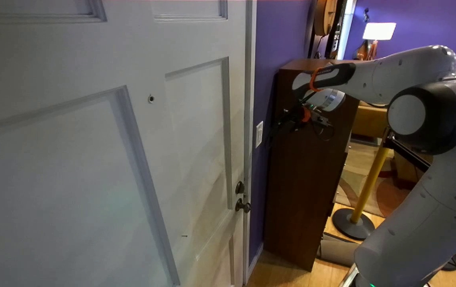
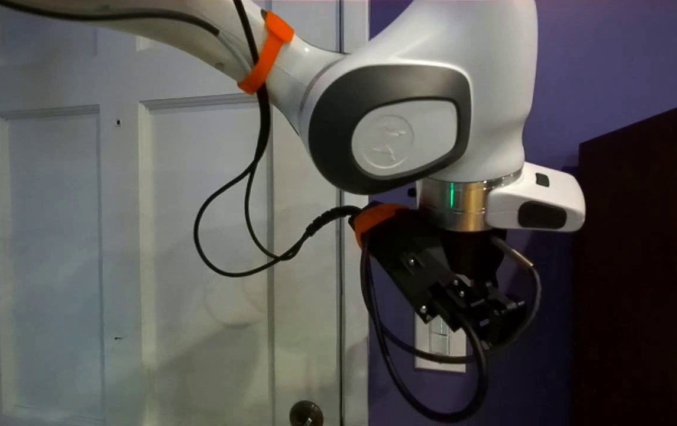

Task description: Turn off the light switch

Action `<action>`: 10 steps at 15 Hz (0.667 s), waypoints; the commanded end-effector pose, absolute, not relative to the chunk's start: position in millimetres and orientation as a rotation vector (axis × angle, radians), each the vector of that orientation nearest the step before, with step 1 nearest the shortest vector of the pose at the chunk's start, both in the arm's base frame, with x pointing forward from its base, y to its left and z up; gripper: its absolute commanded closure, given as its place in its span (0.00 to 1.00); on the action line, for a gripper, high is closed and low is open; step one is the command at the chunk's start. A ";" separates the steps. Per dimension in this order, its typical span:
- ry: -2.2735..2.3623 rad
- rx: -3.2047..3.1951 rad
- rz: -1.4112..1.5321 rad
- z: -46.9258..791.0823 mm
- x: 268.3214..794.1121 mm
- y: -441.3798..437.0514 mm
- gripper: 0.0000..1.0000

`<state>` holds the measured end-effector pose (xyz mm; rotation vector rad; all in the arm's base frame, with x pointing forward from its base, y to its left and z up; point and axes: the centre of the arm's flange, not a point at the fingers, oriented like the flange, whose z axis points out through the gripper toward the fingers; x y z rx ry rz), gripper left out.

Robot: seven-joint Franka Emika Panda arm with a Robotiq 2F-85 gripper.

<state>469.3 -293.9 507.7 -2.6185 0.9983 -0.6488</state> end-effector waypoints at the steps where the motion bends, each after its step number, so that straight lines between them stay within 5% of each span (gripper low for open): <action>1: 1.062 -2.611 -0.682 528.1 439.7 -286.4 0.00; 10: 1.237 -2.603 -0.728 564.2 388.6 -283.7 0.00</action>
